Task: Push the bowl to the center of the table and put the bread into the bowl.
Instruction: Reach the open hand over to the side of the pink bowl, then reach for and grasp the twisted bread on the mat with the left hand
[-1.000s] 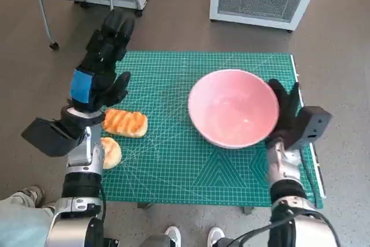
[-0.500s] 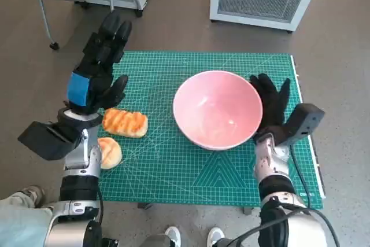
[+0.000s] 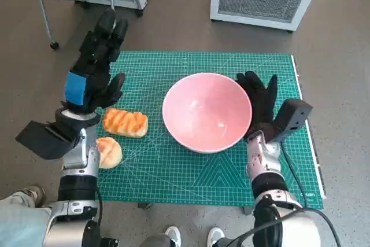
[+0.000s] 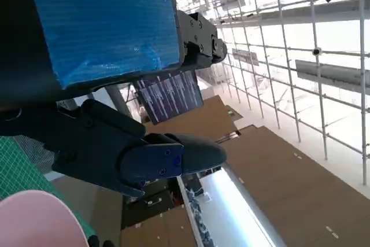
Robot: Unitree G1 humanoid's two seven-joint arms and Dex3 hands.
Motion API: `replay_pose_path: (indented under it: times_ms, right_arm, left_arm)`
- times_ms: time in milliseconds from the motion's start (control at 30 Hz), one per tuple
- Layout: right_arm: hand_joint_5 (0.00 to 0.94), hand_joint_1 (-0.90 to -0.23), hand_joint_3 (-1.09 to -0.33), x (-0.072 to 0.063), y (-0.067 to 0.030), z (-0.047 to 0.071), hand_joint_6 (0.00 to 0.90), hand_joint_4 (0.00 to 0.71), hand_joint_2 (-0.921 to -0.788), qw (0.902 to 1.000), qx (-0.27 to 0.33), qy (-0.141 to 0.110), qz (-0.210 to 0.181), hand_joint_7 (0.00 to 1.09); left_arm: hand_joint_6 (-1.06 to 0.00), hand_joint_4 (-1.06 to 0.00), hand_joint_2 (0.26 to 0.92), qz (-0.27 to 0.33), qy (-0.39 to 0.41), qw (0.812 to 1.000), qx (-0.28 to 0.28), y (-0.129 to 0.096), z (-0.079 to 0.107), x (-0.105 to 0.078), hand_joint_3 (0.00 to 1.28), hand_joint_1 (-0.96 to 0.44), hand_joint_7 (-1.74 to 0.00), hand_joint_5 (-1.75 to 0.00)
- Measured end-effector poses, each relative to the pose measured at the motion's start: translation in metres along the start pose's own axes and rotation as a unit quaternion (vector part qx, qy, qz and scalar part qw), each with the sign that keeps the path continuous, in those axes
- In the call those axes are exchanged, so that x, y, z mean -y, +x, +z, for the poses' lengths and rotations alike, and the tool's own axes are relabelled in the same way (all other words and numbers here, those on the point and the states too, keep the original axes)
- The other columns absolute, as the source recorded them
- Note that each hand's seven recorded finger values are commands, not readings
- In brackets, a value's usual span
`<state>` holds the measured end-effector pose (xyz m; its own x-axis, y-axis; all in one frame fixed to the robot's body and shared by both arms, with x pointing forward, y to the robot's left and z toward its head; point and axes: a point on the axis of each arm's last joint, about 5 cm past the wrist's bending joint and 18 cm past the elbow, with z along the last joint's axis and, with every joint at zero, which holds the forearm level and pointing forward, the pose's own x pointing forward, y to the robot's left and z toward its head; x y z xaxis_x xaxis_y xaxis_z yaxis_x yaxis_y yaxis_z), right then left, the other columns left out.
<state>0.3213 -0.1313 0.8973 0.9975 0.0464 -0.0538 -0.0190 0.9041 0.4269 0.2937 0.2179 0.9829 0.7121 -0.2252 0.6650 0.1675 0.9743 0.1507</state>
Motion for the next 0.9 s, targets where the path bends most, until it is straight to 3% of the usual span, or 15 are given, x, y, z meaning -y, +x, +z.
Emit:
replay_pose_path:
  times_ms: [233,300,433,533,633,700,900]
  right_arm:
    - [0.014,-0.661,-0.816,0.005,0.0016,0.006,0.215,0.297,-0.921,0.9993,0.001,-0.038,0.009,0.32]
    - [0.013,-0.654,-0.817,0.008,0.0023,0.010,0.216,0.296,-0.921,0.9979,0.005,-0.064,0.007,0.32]
    - [0.005,-0.643,-0.817,0.011,0.0045,0.023,0.212,0.283,-0.921,0.9886,0.048,-0.142,0.000,0.32]
    - [0.003,-0.692,-0.799,0.010,0.0065,0.035,0.208,0.276,-0.921,0.9786,0.103,-0.178,0.010,0.33]
    - [0.001,-0.710,-0.794,0.008,0.0078,0.049,0.192,0.270,-0.921,0.9651,0.169,-0.196,0.038,0.35]
    - [0.001,-0.727,-0.792,0.004,0.0085,0.061,0.148,0.267,-0.921,0.9513,0.219,-0.206,0.068,0.42]
    - [0.001,-0.736,-0.800,-0.006,0.0063,0.092,0.062,0.266,-0.921,0.8985,0.345,-0.221,0.156,0.60]
  left_arm:
    - [-0.20,-0.20,0.921,0.001,-0.002,1.000,-0.004,0.000,-0.002,0.002,0.47,-0.70,0.00,0.00]
    - [-0.20,-0.20,0.921,0.001,-0.003,1.000,-0.004,0.000,-0.002,0.002,0.47,-0.71,0.00,0.00]
    - [-0.20,-0.21,0.921,0.003,-0.006,1.000,-0.004,0.000,-0.002,0.004,0.47,-0.71,0.00,0.00]
    - [-0.19,-0.21,0.921,0.002,-0.008,1.000,-0.003,0.000,-0.001,0.005,0.47,-0.71,0.00,-0.01]
    - [-0.19,-0.21,0.921,0.001,-0.011,1.000,-0.002,0.001,-0.001,0.007,0.47,-0.71,0.00,-0.01]
    - [-0.19,-0.21,0.921,-0.002,-0.014,1.000,0.000,0.002,-0.001,0.010,0.47,-0.71,0.00,0.00]
    - [-0.19,-0.21,0.921,-0.016,-0.020,1.000,0.009,0.008,0.002,0.018,0.47,-0.72,0.00,0.00]
